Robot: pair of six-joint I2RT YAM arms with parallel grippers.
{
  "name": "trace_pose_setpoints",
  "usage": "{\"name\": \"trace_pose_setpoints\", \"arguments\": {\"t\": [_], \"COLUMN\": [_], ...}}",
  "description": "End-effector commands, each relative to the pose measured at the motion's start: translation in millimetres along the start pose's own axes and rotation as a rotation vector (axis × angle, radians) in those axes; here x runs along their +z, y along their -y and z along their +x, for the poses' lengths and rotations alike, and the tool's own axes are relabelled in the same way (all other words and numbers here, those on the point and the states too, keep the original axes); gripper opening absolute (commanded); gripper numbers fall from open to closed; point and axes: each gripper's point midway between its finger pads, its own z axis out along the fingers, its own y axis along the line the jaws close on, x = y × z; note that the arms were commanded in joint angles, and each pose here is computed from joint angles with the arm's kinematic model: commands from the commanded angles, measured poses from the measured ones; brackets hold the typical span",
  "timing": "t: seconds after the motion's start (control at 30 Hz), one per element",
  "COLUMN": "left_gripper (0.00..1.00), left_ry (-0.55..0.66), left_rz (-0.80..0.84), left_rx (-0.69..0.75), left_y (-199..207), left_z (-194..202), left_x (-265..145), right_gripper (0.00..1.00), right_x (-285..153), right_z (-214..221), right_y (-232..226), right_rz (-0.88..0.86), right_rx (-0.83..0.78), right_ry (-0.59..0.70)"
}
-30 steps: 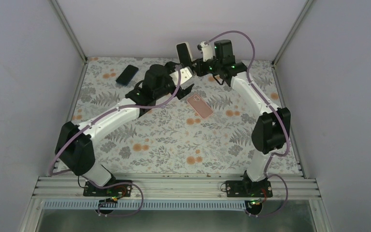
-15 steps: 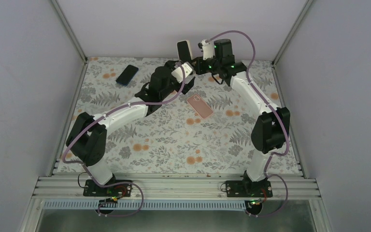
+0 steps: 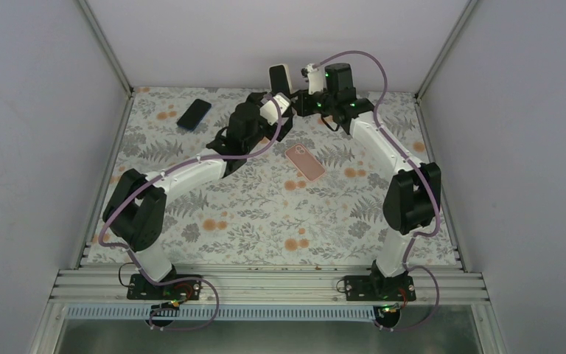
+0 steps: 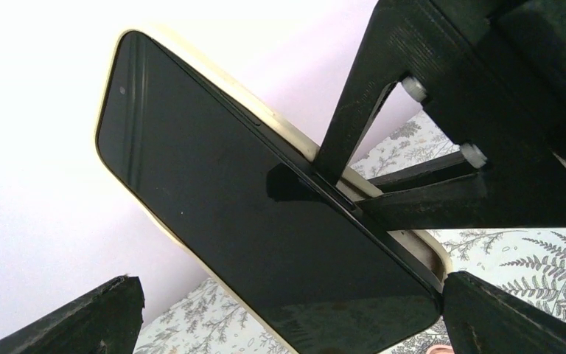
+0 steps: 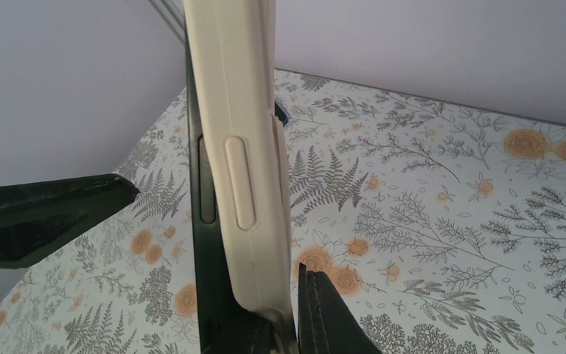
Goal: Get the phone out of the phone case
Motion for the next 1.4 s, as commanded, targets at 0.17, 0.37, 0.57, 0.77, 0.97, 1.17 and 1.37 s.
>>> {"name": "trace_pose_setpoints", "arguments": {"t": [0.17, 0.37, 0.57, 0.77, 0.97, 1.17, 1.37], "left_gripper": [1.0, 1.0, 1.0, 1.0, 1.0, 0.99, 0.96], "left_ry": [0.038, 0.023, 0.027, 0.032, 0.03, 0.029, 0.05], "left_rz": [-0.073, -0.126, -0.248, -0.354, -0.45, -0.53, -0.606], "left_rx": [-0.027, -0.008, 0.067, 0.094, 0.092, 0.124, 0.155], "left_y": [-26, -30, -35, -55, -93, -125, -145], "left_z": [-11, -4, -6, -14, -11, -7, 0], "left_x": [-4, 3, 7, 13, 6, -1, -14], "right_gripper": [0.03, 0.03, 0.03, 0.03, 0.03, 0.03, 0.03], "right_x": [-26, -27, -24, -23, -30, -29, -29], "right_z": [-38, -36, -33, -31, -30, -22, -16], "right_y": [-25, -31, -36, -48, -53, -55, -61], "right_rz": [-0.067, -0.094, -0.123, -0.176, -0.184, -0.206, -0.255], "right_rx": [-0.037, -0.018, 0.014, 0.037, 0.032, 0.053, 0.069], "right_ry": [0.108, 0.108, 0.096, 0.085, 0.09, 0.07, 0.046]}}
